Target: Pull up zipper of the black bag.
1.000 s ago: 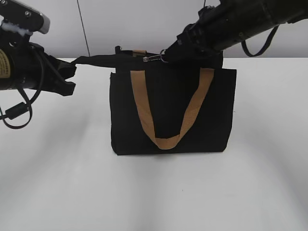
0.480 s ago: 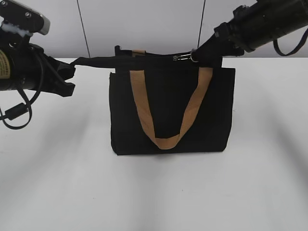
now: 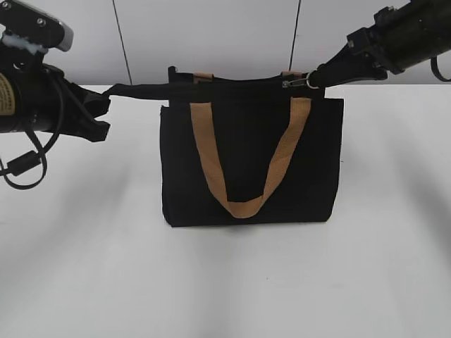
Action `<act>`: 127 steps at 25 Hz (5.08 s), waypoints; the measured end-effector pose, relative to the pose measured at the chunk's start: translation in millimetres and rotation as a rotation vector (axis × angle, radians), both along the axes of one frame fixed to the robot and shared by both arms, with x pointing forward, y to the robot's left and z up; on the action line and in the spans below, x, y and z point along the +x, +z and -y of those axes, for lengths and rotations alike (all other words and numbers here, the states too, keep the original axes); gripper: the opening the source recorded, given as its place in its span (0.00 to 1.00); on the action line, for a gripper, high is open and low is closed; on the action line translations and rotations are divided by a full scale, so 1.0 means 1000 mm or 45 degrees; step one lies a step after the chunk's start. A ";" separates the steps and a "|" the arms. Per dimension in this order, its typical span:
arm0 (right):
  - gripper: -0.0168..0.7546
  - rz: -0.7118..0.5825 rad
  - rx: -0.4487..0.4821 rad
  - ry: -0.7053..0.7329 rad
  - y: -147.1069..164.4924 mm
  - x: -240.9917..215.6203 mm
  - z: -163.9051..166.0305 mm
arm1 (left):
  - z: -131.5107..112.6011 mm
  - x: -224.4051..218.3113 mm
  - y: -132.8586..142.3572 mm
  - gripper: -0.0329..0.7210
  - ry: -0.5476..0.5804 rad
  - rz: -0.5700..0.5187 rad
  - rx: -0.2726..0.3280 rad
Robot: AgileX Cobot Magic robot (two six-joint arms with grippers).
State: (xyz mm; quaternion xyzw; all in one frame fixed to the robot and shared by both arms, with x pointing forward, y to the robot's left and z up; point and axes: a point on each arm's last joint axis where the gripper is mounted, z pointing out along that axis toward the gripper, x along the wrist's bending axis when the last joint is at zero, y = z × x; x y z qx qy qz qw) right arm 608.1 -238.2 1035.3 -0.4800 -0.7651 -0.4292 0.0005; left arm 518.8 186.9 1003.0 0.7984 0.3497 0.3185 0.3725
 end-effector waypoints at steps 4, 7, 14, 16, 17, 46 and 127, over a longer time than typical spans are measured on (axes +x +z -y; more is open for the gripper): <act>0.02 -0.005 -0.016 0.011 0.000 -0.001 0.002 | 0.000 0.000 0.000 0.05 0.001 -0.001 0.001; 0.02 0.000 -0.023 0.013 0.002 -0.003 0.002 | 0.000 0.000 0.000 0.05 0.001 -0.001 0.000; 0.02 0.017 -0.051 0.020 0.007 -0.006 0.004 | 0.000 0.000 0.000 0.05 0.010 -0.006 -0.009; 0.02 0.012 -0.067 0.022 0.008 -0.007 0.004 | 0.000 0.000 0.000 0.05 0.009 -0.005 -0.010; 0.02 0.010 -0.072 0.019 0.008 -0.007 0.005 | 0.000 0.000 0.000 0.05 0.009 -0.005 -0.010; 0.52 0.046 -0.326 0.058 0.046 -0.049 -0.031 | -0.011 -0.052 0.032 0.57 0.430 -0.422 -0.327; 0.50 0.496 -0.354 -0.678 0.011 -0.376 0.052 | -0.116 -0.289 0.057 0.44 0.682 0.011 -0.474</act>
